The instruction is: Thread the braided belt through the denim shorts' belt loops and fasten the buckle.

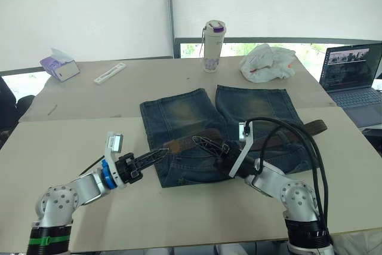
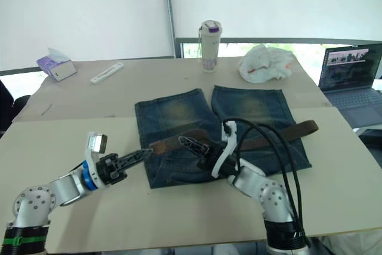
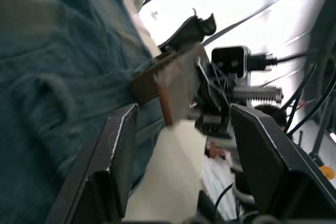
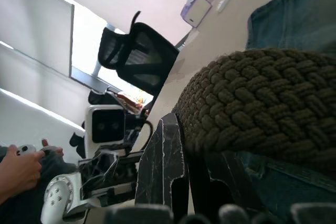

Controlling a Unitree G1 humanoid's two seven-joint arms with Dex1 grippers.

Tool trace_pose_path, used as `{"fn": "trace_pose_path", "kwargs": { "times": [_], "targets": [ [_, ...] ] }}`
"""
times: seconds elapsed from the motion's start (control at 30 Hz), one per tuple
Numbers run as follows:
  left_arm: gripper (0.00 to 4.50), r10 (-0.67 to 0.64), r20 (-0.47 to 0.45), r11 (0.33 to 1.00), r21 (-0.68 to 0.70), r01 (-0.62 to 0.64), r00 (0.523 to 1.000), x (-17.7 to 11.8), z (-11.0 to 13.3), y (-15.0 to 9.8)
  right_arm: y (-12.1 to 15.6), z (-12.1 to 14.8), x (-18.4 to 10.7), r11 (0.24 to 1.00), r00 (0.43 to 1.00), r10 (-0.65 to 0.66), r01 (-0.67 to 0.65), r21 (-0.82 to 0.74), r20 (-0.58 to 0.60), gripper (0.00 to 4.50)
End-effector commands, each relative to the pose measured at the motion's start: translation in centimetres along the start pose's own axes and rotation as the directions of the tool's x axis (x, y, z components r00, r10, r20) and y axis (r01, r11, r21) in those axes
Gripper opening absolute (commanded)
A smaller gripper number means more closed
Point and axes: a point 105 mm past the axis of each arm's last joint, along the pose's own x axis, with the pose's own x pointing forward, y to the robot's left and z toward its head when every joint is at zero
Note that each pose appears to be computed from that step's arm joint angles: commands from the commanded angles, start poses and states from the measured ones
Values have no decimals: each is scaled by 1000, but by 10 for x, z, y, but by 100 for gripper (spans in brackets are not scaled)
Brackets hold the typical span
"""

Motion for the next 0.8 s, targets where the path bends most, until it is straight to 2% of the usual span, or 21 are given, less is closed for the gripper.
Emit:
{"fn": "trace_pose_path", "kwargs": {
  "times": [0.03,0.2,0.47,0.73,0.8],
  "targets": [
    [294,9,9,996,90,-10,1000,-10,8,-3,-21,8,2,993,992,-118,118,9,34,0],
    [294,34,19,987,159,-36,999,-22,17,0,-46,5,1,967,968,-250,248,59,11,0],
    [294,17,21,986,166,-20,1000,-19,15,1,-34,30,-12,974,972,-193,174,146,131,0],
    [294,5,8,988,157,-6,1000,-13,11,3,-39,19,-25,958,960,-261,245,147,99,0],
    [294,0,5,988,152,-1,1000,-11,10,4,-46,15,-29,946,947,-309,297,128,84,0]
  ]
}}
